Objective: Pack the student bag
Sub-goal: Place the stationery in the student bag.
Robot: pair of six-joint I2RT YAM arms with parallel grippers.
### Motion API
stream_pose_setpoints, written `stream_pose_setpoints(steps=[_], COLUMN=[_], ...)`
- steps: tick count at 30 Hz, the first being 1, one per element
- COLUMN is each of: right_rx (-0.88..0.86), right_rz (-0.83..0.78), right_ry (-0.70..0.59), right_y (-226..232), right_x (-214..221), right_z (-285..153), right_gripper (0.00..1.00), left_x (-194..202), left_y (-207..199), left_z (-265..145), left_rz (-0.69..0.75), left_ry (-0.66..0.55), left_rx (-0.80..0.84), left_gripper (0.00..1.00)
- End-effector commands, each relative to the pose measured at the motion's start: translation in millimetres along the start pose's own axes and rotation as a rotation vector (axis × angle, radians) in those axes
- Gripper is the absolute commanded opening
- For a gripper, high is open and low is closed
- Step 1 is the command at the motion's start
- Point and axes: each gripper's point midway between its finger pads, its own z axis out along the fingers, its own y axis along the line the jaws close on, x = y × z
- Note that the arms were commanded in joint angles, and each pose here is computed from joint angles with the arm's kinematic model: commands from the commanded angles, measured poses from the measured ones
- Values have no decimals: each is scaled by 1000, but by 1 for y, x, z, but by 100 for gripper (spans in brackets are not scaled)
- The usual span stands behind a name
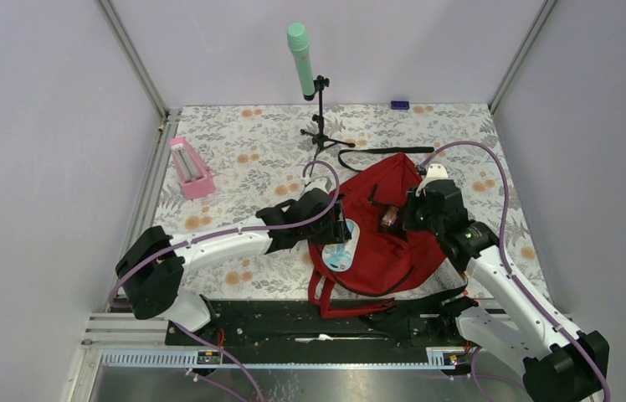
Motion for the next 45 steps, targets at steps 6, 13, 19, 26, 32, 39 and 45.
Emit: stream_pose_setpoints(steps=[6, 13, 19, 26, 32, 39, 45], right_rx=[-59, -63, -66, -61, -70, -71, -70], right_rz=[8, 17, 12, 9, 16, 21, 24], right_ry=[-51, -49, -58, -65, -70, -69, -69], right_y=[15, 16, 15, 14, 16, 17, 17], right_x=[-19, -19, -19, -20, -23, -24, -25], right_z=[-9, -10, -17, -20, -23, -23, -25], right_gripper=[0, 0, 0, 0, 0, 0, 0], left_x=[-32, -24, -21, 2, 27, 35, 36], left_y=[-23, -9, 7, 4, 10, -1, -11], left_z=[-38, -25, -12, 4, 12, 6, -1], left_rz=[72, 62, 69, 74, 11, -73, -155], left_ry=[-147, -56, 3, 116, 176, 190, 179], left_rx=[97, 106, 66, 128, 175, 271, 350], left_gripper=[81, 79, 79, 74, 57, 43, 39])
